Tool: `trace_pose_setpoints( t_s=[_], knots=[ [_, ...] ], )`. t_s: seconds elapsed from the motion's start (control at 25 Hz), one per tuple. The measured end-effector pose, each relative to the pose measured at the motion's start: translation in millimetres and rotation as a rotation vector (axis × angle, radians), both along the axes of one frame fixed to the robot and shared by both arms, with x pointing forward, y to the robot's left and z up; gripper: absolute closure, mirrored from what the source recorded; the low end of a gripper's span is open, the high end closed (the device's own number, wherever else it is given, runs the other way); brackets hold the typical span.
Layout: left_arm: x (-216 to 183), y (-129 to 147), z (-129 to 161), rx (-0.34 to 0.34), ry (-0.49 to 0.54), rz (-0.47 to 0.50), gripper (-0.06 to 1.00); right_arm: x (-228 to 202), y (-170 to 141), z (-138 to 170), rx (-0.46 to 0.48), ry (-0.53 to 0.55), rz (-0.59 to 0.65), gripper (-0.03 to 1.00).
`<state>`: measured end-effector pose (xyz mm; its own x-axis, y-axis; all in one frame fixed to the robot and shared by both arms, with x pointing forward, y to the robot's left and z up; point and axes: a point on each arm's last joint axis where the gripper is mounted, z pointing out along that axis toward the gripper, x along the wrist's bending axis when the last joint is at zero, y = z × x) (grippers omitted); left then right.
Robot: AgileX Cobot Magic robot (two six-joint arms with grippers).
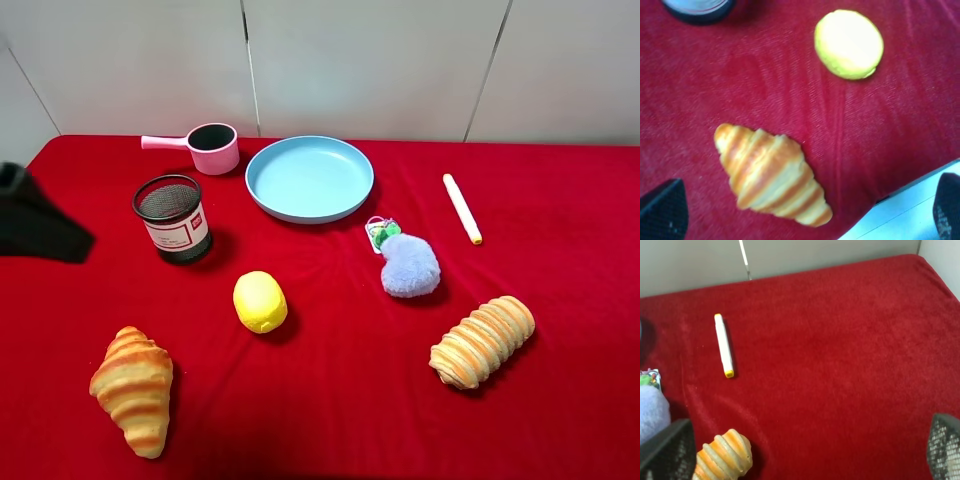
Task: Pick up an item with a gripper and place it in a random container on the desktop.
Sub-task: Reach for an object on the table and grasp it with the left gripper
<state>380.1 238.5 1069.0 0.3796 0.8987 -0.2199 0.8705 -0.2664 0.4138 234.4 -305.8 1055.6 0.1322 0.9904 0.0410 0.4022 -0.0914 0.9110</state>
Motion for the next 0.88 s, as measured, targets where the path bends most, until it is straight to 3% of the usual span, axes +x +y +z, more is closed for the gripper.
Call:
trace_pose_setpoints(
  t_s=[0.56,0.88],
  knots=[
    [16,-58,-33,0.089,0.112,0.017,-0.03,0,0,0,0.0,0.0,0.0,0.28],
    [33,-91,-47,0.175,0.154,0.022,-0.03,0,0,0,0.0,0.0,0.0,0.28]
  ],
)
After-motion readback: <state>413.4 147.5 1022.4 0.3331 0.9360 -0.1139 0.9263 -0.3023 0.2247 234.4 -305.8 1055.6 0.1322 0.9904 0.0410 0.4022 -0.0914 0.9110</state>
